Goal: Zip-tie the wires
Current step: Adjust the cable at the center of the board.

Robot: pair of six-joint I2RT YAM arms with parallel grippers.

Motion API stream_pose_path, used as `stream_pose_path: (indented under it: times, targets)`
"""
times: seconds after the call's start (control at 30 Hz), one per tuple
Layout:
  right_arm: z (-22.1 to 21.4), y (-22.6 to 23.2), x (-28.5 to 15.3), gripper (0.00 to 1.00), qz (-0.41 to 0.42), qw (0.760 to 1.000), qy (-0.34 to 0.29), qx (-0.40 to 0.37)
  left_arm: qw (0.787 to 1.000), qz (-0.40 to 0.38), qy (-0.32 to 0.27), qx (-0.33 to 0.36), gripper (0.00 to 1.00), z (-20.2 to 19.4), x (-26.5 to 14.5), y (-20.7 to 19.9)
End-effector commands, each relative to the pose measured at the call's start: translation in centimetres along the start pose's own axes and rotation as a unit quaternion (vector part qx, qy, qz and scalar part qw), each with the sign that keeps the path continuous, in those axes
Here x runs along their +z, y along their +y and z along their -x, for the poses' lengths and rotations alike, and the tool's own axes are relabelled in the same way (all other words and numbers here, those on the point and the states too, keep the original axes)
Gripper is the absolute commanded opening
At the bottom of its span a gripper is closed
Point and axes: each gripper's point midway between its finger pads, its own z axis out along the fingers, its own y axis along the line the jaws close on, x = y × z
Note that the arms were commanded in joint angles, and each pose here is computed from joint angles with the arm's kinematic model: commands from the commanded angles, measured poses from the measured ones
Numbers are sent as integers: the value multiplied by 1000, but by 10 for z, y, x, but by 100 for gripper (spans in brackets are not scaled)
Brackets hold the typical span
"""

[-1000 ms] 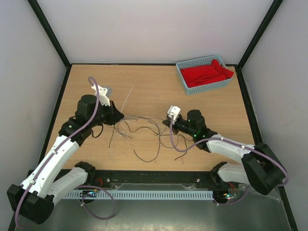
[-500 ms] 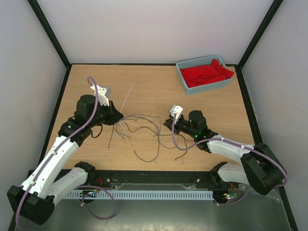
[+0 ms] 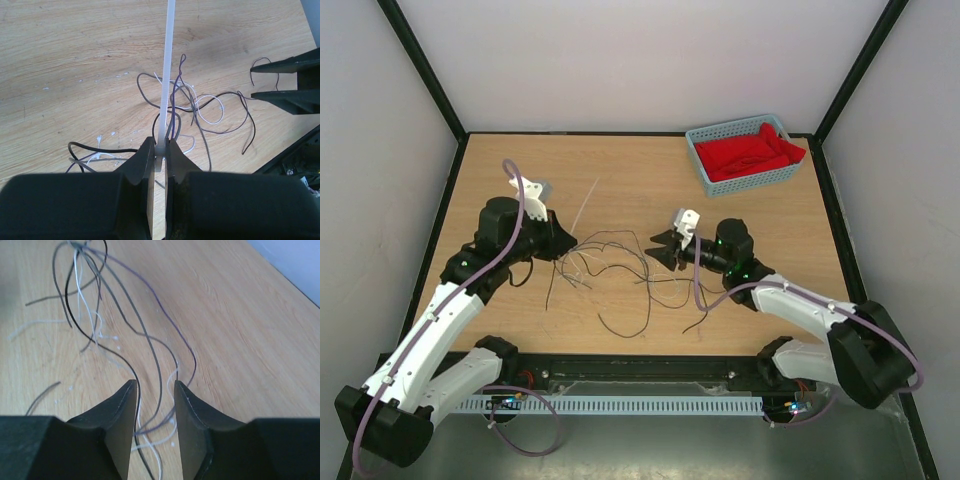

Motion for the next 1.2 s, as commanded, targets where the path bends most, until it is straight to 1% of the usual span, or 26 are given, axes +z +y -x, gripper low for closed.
stream_pose_path:
  times: [0.0, 0.13, 0.37, 0.57, 0.73, 0.77, 0.83, 0.9, 0.93, 0.97, 1.03, 1.17]
  targets:
    - [39, 15, 23, 44, 68, 996, -52, -6, 1000, -14, -19, 11, 0, 15, -5, -8]
    - [37, 41, 45, 45, 99, 994, -53, -18, 1000, -17, -18, 7, 0, 14, -4, -9]
    - [32, 70, 71, 50, 139, 989, -52, -9, 1000, -20, -19, 8, 0, 17, -4, -10]
    - [23, 73, 89, 51, 140, 989, -44, 0, 1000, -23, -17, 6, 0, 14, -2, -10]
    - [18, 76, 97, 50, 148, 988, -42, 9, 1000, -26, -18, 4, 0, 15, -2, -12]
    - [17, 78, 98, 49, 151, 988, -42, 10, 999, -26, -18, 4, 0, 15, -2, -12]
    - [15, 80, 100, 40, 158, 986, -41, 13, 999, -26, -19, 4, 0, 15, -2, -12]
    - [15, 81, 102, 27, 162, 986, -40, 16, 1000, -25, -19, 4, 0, 15, -3, -11]
    - [15, 82, 102, 17, 162, 986, -39, 17, 1000, -22, -19, 3, 0, 15, -3, -10]
    - [15, 80, 101, 11, 158, 987, -39, 18, 1000, -20, -20, 3, 0, 15, -3, -10]
    - [16, 78, 98, 0, 148, 988, -36, 13, 1000, -12, -21, 3, 0, 14, -2, -6]
    - [9, 69, 84, 0, 113, 994, -10, 2, 1000, -1, -18, 5, 0, 12, -2, -1]
